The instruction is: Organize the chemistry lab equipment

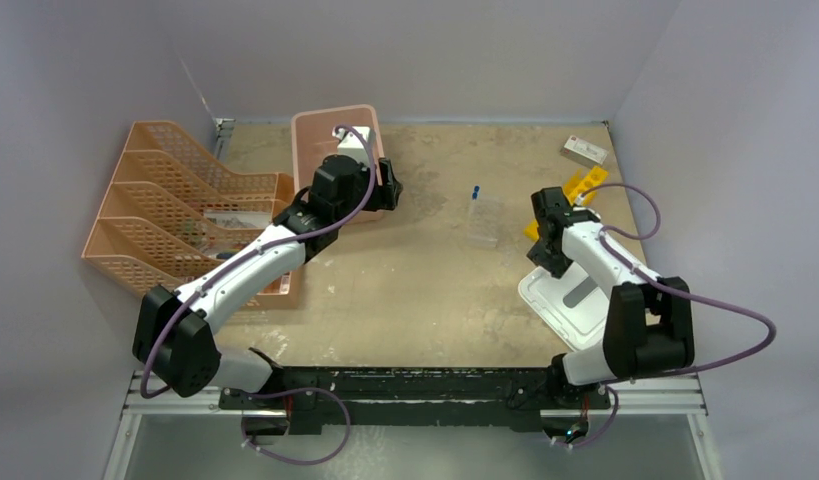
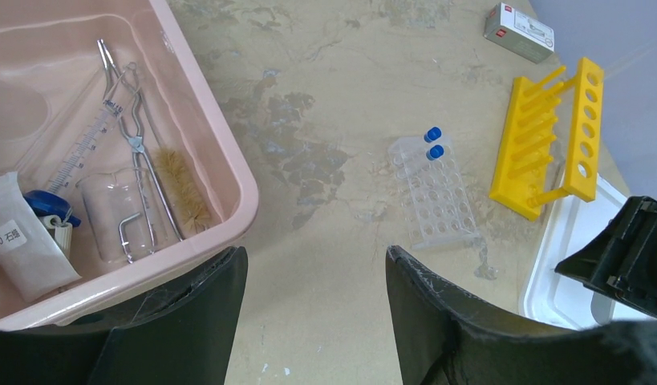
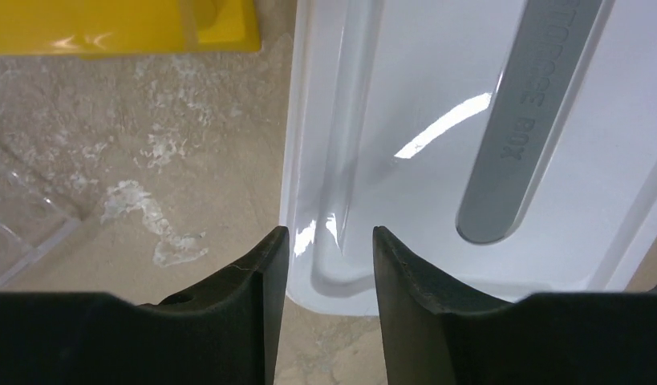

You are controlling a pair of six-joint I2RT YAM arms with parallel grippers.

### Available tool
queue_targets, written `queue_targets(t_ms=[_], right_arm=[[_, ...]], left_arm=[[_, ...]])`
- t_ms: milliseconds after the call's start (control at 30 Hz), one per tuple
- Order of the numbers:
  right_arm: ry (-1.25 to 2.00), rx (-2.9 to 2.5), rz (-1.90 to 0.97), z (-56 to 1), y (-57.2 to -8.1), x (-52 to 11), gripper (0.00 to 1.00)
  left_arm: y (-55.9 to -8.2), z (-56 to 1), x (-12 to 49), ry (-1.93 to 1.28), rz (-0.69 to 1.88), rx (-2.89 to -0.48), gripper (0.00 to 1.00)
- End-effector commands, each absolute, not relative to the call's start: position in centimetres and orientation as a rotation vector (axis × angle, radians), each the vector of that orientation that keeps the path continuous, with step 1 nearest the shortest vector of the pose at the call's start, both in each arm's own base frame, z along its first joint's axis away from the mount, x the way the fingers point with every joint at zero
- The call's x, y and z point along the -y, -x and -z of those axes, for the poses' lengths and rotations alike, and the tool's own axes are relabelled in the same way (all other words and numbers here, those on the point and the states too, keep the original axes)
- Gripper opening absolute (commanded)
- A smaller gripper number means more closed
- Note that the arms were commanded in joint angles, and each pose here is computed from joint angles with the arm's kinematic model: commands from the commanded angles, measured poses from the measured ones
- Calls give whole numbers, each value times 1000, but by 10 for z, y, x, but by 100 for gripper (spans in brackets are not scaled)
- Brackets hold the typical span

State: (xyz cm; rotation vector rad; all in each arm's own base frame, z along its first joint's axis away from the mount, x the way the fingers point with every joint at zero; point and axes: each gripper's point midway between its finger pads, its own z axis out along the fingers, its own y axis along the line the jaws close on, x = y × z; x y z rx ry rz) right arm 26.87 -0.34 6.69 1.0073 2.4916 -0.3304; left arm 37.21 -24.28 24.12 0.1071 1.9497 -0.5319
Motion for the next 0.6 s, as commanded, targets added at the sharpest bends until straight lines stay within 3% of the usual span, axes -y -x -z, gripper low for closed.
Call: queue_targets(t_ms=[0,267,567], right_arm=[[-1021,-2401,270,-61,-293,9,45],[-1006,-2383,264,-42,-311,17,40],[-1145,-2407,387,-23,-295,26,40]], left_arm=[[-373,-270,243,-81,583,-1864,63],[-373,-271,243,-84,583,-1865,63],[-373,-268,244,-83,585,-1875,63]])
